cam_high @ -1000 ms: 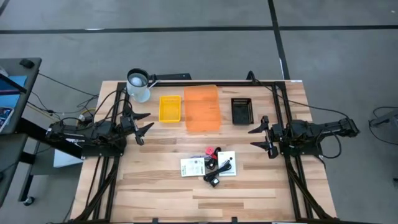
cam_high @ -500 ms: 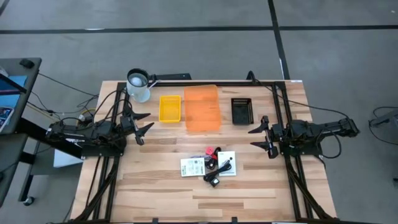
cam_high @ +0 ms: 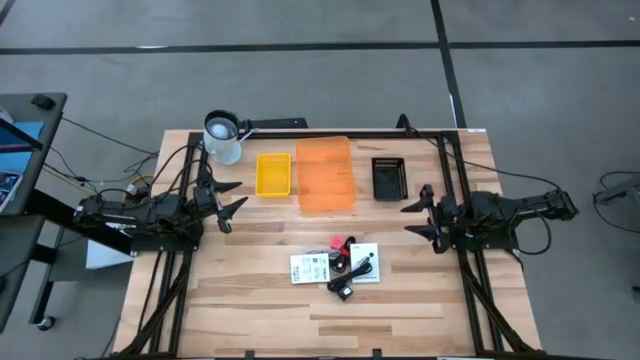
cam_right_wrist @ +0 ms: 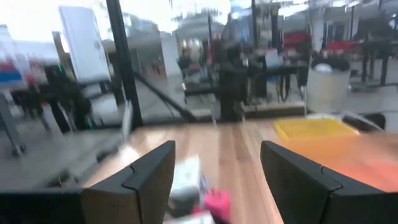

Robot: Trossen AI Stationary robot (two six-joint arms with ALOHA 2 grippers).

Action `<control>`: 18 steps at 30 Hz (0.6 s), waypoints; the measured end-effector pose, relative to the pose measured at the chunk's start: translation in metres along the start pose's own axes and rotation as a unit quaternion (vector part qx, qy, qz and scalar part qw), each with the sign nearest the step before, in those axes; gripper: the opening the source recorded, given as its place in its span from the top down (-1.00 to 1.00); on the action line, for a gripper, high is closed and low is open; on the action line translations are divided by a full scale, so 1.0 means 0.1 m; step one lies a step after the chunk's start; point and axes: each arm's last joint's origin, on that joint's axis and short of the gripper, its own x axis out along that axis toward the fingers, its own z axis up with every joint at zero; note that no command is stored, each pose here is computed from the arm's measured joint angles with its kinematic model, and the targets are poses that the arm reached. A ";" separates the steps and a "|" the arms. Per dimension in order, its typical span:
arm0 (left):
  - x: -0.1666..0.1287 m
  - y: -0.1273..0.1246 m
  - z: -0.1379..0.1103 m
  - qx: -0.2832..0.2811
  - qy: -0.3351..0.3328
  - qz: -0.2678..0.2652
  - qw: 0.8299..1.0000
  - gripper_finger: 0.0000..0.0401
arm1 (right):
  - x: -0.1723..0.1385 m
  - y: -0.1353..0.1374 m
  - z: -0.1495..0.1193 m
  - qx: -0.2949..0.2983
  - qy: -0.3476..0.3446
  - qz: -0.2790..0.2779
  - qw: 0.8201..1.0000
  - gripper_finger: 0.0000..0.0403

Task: Pick and place items into bin
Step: Put the right white card reader box into the black bin

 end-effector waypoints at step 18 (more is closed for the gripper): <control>0.00 0.00 0.00 0.000 0.000 0.000 1.000 -0.07 | -0.04 0.03 0.29 0.236 -0.143 0.050 0.960 -0.16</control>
